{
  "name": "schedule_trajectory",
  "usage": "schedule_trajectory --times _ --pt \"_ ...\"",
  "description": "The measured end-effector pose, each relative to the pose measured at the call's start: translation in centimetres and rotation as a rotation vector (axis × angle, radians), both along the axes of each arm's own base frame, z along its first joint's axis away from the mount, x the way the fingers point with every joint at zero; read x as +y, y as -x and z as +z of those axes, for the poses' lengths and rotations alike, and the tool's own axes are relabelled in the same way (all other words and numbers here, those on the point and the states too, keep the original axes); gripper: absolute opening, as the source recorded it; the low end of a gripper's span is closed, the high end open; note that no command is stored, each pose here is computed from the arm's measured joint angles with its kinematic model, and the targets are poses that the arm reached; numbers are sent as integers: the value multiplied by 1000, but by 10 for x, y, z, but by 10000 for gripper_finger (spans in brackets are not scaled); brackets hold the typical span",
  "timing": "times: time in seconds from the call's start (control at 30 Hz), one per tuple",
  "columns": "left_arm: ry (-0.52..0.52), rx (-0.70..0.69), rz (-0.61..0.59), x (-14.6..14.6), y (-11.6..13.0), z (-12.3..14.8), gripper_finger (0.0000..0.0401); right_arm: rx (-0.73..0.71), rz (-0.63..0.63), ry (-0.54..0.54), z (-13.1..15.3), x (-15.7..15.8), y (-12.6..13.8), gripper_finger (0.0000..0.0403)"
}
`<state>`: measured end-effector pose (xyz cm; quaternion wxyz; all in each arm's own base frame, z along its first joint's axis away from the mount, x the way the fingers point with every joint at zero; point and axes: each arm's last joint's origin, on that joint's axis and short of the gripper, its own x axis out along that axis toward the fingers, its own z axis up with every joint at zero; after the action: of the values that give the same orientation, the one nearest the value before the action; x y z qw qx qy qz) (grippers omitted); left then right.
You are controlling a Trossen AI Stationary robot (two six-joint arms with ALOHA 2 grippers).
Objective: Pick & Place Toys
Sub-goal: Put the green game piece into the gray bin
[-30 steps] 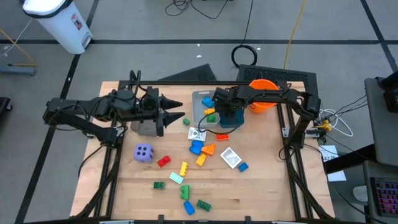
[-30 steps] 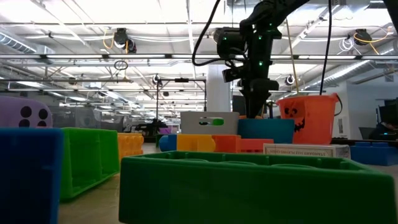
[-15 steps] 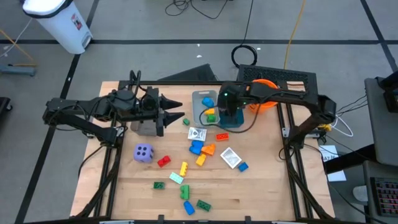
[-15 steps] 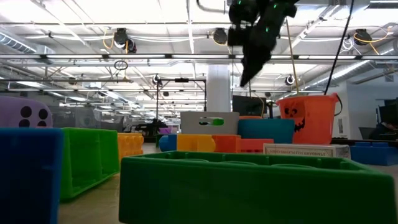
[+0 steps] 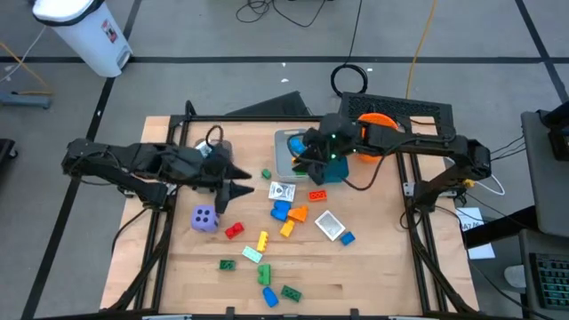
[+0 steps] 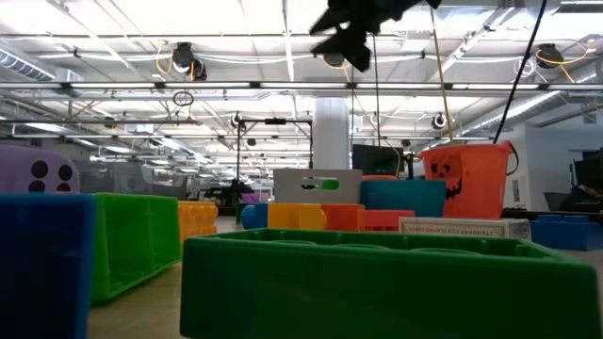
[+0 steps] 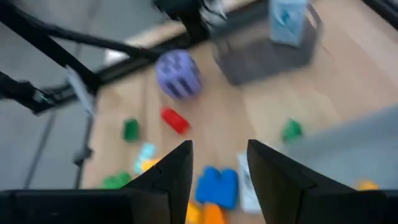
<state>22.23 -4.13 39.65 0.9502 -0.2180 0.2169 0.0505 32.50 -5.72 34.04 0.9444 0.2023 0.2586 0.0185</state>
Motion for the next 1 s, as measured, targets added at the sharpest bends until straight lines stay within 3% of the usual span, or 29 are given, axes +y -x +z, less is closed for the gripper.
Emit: schedule_trajectory --times 0.17,0.27,0.43,0.6,0.83,1.0 --pt "12 106 -34 -12 8 -9 227 -124 38 -29 9 20 -12 144" --pt "-17 180 -59 -15 13 -15 227 -157 -7 -22 12 29 -15 144" --pt "-157 317 -67 -11 22 -26 227 -151 -46 -13 15 44 -12 144" --pt "-294 414 -120 2 9 -37 227 -105 -29 -44 12 56 -10 144" --pt "-363 542 -183 46 -24 -61 227 54 -138 132 -2 50 -3 144" --pt "-475 642 -256 75 -44 -83 227 53 -150 246 3 31 3 144"
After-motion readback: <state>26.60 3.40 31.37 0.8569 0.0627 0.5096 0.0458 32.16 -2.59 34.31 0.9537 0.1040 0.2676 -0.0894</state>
